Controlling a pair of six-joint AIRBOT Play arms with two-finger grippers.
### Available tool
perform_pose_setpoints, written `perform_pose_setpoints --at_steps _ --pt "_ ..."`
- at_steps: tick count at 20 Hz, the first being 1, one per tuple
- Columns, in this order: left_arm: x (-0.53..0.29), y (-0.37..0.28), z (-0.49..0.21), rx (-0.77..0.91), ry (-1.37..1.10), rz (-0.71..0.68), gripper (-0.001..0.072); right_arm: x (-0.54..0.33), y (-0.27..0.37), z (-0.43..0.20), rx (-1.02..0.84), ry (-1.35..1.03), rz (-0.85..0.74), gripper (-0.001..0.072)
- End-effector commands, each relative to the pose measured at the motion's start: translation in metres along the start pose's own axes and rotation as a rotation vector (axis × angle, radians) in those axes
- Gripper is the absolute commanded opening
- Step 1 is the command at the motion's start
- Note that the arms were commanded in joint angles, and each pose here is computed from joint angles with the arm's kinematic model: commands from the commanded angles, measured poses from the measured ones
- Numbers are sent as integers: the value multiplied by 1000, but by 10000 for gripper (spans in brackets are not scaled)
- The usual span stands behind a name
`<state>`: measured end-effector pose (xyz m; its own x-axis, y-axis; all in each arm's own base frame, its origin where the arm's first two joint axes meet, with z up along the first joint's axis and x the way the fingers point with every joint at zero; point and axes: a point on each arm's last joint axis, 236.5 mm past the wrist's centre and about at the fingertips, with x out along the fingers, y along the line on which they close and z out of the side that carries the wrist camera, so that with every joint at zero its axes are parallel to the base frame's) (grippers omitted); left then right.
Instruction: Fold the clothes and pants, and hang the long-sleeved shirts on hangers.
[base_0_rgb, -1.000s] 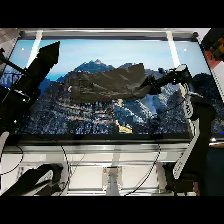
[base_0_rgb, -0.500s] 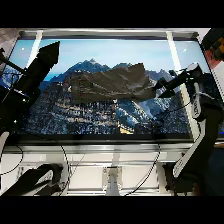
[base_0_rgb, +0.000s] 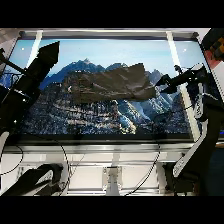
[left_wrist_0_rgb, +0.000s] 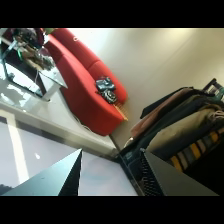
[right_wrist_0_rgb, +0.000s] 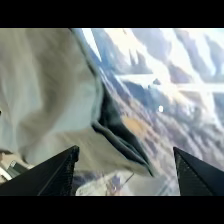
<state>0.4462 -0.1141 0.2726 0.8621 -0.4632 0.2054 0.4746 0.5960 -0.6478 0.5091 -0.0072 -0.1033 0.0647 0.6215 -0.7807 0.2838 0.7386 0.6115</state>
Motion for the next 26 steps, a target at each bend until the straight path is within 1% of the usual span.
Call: perform_pose_setpoints --at_steps 1,7,11,12,13,14,15,16,19,21,23,26 --pt "0 -1 0 -3 -1 -1 442 12 4 3 -33 -7 -17 680" --pt "0 -1 0 -3 -1 -1 443 58 28 -37 -84 179 -26 679" --pt "0 -1 0 -3 0 -2 442 82 53 -46 -142 199 -37 677" --pt "0 -2 0 -3 0 -5 442 85 56 -46 -147 200 -38 632" --pt "0 -2 0 -3 0 -9 442 85 57 -49 -151 207 -39 428" --pt "0 -2 0 -3 0 -9 442 85 57 -48 -150 207 -38 190" --pt "0 -2 0 -3 0 -8 442 84 58 -49 -151 206 -39 71" --pt "0 -2 0 -4 0 -9 442 80 58 -47 -144 200 -37 8" --pt "0 -2 0 -4 0 -9 441 53 59 -37 -75 139 -44 5" --pt "0 -2 0 -4 0 -9 439 15 49 -26 -21 62 -89 5" --pt "1 -4 -1 -6 3 -13 439 -35 30 -19 45 -30 -167 5" --pt "3 -13 -9 -12 18 -32 439 -121 -19 -24 162 -157 -336 4"
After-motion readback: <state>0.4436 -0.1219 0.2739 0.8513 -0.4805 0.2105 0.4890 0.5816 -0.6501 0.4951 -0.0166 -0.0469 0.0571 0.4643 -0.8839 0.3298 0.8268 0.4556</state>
